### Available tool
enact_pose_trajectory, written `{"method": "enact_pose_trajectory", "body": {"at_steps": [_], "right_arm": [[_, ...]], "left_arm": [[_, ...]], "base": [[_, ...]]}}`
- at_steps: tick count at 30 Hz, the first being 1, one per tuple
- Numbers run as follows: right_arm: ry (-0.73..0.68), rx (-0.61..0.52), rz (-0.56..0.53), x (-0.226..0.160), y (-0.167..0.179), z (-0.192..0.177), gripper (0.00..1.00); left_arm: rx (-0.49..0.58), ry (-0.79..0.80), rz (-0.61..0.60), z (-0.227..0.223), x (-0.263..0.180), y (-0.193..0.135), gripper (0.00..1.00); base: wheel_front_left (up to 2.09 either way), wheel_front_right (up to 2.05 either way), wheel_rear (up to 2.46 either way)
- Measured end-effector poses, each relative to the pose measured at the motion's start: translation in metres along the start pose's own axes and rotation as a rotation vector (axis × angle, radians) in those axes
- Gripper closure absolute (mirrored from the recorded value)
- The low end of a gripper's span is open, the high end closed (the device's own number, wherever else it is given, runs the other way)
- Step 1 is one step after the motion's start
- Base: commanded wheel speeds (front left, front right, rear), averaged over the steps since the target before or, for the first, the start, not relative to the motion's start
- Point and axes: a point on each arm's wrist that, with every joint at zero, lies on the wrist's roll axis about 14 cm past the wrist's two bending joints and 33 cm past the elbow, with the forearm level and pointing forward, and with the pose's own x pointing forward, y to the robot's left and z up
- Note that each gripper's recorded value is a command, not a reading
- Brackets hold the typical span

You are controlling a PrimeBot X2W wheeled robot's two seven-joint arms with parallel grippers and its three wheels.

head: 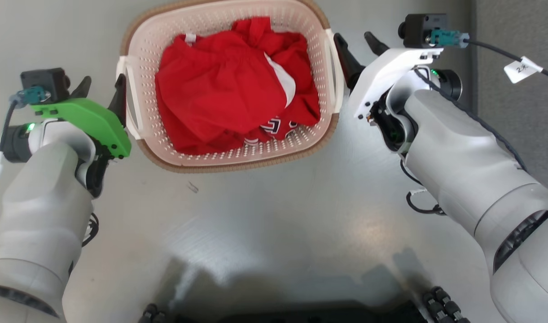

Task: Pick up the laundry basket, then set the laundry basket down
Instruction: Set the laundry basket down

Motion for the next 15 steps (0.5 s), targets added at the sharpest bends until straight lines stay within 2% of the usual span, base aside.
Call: {"method": "enact_pose_trajectory", "body": {"at_steps": [11, 15], "right_arm": [[-0.075, -0.028, 0.015, -0.027, 0.014, 0.029, 0.00], [-0.145, -0.030, 0.044, -0.039, 0.029, 0.056, 0.00]], "left_arm": [[-0.040, -0.126, -0.021, 0.044, -0.025, -0.011, 0.00], [-0.054, -0.174, -0.026, 0.058, -0.040, -0.014, 0.00]], "base": [[0.00, 0.00, 0.00], [0.00, 0.00, 0.00]]}}
